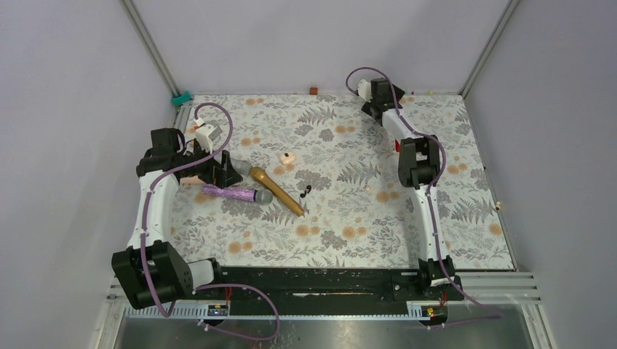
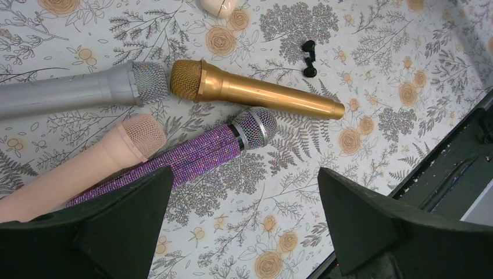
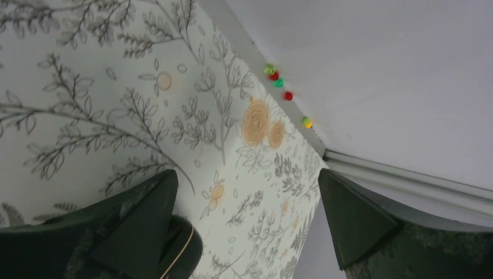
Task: Insert the wireless bluetooth earbuds into the charging case
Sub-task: Move the charging case to the center of the board.
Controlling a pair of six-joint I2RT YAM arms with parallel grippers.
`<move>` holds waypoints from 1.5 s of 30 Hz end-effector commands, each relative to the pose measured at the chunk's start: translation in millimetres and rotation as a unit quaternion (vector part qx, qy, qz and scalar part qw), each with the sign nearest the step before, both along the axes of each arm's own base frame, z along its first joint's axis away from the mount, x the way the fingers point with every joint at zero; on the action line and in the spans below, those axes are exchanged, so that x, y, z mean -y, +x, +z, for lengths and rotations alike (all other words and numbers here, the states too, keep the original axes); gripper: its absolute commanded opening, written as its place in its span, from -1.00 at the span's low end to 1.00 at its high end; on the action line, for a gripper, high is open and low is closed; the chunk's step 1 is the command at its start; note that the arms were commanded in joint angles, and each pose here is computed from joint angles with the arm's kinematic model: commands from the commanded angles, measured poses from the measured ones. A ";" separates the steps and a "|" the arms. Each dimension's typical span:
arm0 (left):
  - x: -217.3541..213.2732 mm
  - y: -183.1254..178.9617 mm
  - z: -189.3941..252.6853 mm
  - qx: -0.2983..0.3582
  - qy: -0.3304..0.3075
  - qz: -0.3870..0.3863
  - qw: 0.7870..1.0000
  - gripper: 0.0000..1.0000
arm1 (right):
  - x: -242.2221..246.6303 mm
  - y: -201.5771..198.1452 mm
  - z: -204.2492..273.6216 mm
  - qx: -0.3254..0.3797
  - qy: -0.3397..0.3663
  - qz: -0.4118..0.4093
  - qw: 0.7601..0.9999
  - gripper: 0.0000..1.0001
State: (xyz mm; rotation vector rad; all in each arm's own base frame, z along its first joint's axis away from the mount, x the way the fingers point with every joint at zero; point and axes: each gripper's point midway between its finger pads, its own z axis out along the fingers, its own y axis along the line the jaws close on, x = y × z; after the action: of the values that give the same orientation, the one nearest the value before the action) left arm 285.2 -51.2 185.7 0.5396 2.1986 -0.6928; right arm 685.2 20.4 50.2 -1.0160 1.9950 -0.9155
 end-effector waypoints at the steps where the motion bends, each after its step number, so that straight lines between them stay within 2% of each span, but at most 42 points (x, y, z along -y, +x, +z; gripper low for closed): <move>1: 1.5 7.7 14.1 0.036 -0.004 -0.016 0.999 0.97 | 2.7 -20.3 30.6 -0.027 0.048 -0.019 0.998 0.99; 4: 1.6 7.5 14.9 0.038 -0.004 -0.016 0.999 0.97 | 2.0 -29.8 36.6 -0.046 0.110 -0.042 0.992 0.99; 10: 2.3 6.9 17.3 0.041 -0.005 -0.016 0.999 0.97 | 8.4 -50.1 34.0 -0.074 0.180 -0.088 0.977 0.99; 15: 2.7 6.2 18.5 0.042 -0.006 -0.016 0.999 0.97 | 8.2 -65.9 24.2 -0.108 0.260 -0.119 0.952 0.99; 21: 2.4 6.2 19.3 0.043 -0.005 -0.014 0.999 0.97 | 10.0 -71.1 17.7 -0.129 0.296 -0.118 0.939 0.99; 27: 2.4 7.0 19.7 0.043 -0.005 -0.016 0.999 0.97 | 10.7 -87.3 -7.7 -0.207 0.258 -0.055 0.942 0.96; 31: 1.9 8.0 19.1 0.041 -0.005 -0.015 0.999 0.97 | 8.4 -98.4 -27.3 -0.261 0.236 -0.004 0.936 0.72; 34: 1.5 8.8 17.8 0.037 -0.006 -0.014 0.999 0.97 | 8.1 -99.3 -31.0 -0.273 0.220 0.023 0.936 0.52; 45: -0.3 10.4 18.2 0.036 -0.004 -0.010 0.999 0.97 | -1.2 -103.5 -32.1 -0.300 0.198 0.089 0.929 0.42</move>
State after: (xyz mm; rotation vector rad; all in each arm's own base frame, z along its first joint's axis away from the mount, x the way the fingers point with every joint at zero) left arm 285.1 -51.6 186.1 0.5391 2.1961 -0.6980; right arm 591.9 14.0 21.4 -1.1822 2.4123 -0.1437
